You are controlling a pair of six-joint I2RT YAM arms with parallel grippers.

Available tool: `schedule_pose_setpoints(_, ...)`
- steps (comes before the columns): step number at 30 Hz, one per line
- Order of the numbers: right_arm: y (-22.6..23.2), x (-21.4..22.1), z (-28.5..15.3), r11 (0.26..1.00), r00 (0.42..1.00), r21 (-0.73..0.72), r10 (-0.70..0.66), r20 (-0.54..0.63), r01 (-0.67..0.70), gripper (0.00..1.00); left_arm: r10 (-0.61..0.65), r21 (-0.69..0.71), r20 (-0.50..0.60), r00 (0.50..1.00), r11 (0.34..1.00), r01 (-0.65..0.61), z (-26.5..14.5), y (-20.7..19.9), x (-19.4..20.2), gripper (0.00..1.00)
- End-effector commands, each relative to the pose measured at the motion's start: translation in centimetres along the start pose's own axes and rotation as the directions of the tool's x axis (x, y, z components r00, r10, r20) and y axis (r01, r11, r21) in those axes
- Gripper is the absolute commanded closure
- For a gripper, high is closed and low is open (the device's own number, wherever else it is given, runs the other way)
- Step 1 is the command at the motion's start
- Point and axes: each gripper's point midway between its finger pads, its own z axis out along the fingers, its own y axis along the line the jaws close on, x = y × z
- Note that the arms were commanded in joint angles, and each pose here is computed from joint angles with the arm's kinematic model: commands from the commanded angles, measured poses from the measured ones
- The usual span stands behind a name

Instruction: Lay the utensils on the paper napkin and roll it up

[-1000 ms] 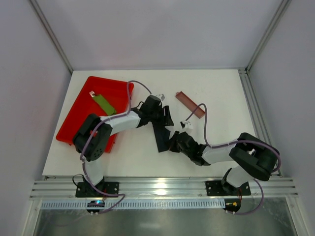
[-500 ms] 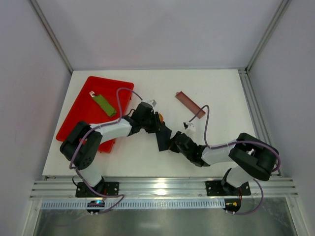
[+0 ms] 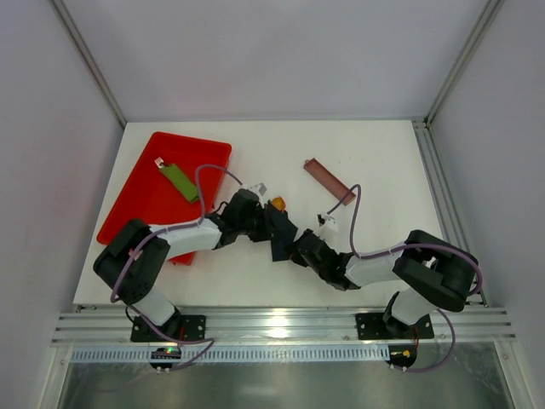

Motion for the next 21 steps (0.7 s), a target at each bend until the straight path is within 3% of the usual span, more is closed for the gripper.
schedule_pose_setpoints(1,0.7,-0.9,0.3,0.999,0.998,0.006,0.032,0.055,-0.032,0.94,-0.006,0.117,0.026,1.0,0.993,0.003,-0.1,-2.5,-0.3,0.91)
schedule_pose_setpoints(21,0.9,-0.7,-0.3,0.999,0.998,-0.001,0.052,0.045,-0.052,0.84,0.026,0.045,-0.034,0.999,0.999,-0.024,2.2,-0.7,3.3,0.92)
